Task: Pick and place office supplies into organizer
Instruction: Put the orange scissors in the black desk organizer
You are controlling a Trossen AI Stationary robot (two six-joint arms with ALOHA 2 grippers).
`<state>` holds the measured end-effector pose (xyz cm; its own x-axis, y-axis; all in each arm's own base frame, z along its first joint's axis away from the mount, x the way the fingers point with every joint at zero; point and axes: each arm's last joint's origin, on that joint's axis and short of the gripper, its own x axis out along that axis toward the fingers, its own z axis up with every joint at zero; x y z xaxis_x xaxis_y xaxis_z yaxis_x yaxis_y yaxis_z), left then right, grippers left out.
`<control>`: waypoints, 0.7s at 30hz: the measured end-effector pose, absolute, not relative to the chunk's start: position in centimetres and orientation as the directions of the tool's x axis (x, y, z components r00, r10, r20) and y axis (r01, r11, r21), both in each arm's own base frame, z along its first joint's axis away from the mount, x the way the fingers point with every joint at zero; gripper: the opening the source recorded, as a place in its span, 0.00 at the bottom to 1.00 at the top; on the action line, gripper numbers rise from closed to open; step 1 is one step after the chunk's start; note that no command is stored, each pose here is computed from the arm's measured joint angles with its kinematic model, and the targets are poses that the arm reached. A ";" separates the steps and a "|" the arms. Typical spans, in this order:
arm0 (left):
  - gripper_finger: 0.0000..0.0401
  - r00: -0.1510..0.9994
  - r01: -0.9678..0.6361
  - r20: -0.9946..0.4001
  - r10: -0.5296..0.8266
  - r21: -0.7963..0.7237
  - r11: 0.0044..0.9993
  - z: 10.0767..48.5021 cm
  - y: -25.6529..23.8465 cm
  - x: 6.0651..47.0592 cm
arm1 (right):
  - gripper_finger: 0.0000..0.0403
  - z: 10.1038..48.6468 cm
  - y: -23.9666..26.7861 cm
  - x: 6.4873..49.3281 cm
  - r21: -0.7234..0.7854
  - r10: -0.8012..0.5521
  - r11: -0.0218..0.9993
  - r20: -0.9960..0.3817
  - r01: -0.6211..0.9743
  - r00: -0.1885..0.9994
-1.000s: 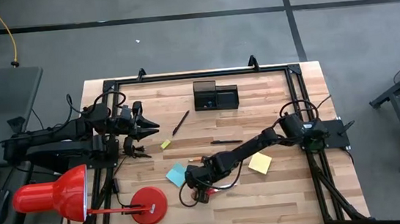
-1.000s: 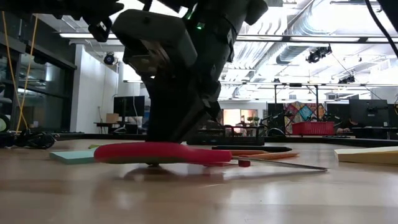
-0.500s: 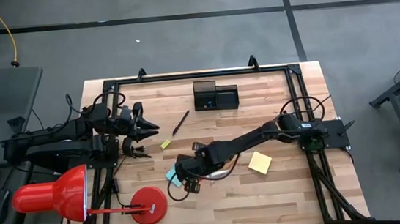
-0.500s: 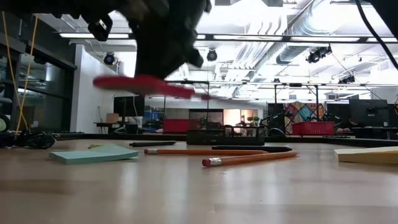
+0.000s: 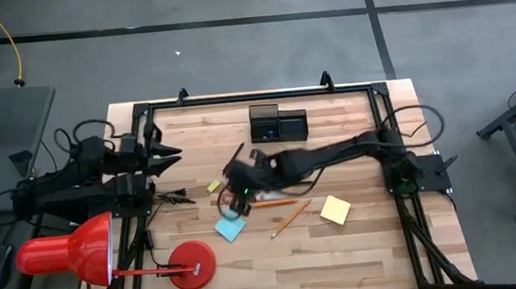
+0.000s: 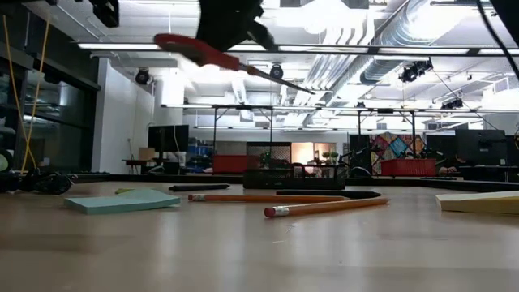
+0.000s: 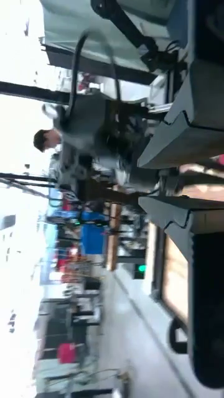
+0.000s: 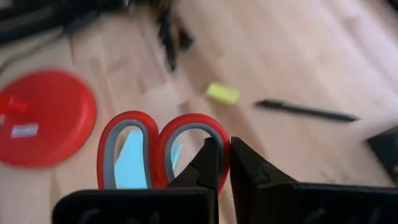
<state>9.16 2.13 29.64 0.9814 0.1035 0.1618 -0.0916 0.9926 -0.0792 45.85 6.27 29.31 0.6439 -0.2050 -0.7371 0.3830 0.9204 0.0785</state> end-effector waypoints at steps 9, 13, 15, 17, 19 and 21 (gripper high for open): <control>0.18 0.977 -0.098 0.183 0.109 -0.068 0.993 29.8 2.0 8.7 | 0.00 30.5 1.3 39.8 0.254 -0.275 0.843 -0.554 0.474 0.786; 0.18 0.975 -0.130 0.174 0.142 -0.076 0.989 29.7 2.1 8.7 | 0.00 30.9 -1.5 36.7 0.331 -0.347 0.797 -0.434 0.506 0.831; 0.18 0.972 -0.156 0.163 0.167 -0.080 0.985 29.6 2.2 8.8 | 0.00 30.7 -3.1 35.4 0.364 -0.384 0.775 -0.379 0.517 0.842; 0.18 0.969 -0.181 0.154 0.192 -0.083 0.980 29.5 2.3 8.8 | 0.00 30.4 -4.7 34.2 0.403 -0.404 0.762 -0.316 0.507 0.858; 0.18 0.966 -0.199 0.149 0.210 -0.087 0.976 29.4 2.3 8.8 | 0.00 30.0 -6.4 33.3 0.436 -0.413 0.760 -0.248 0.481 0.877; 0.18 0.963 -0.216 0.141 0.228 -0.097 0.972 29.4 2.4 8.8 | 0.00 29.1 -8.1 32.6 0.449 -0.420 0.762 -0.207 0.467 0.884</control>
<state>8.76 2.39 29.36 0.9633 0.2283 0.1413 -0.2161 0.9716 -0.0967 32.55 -8.10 29.10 0.8839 -0.4197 -0.2065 0.4667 0.7618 0.4493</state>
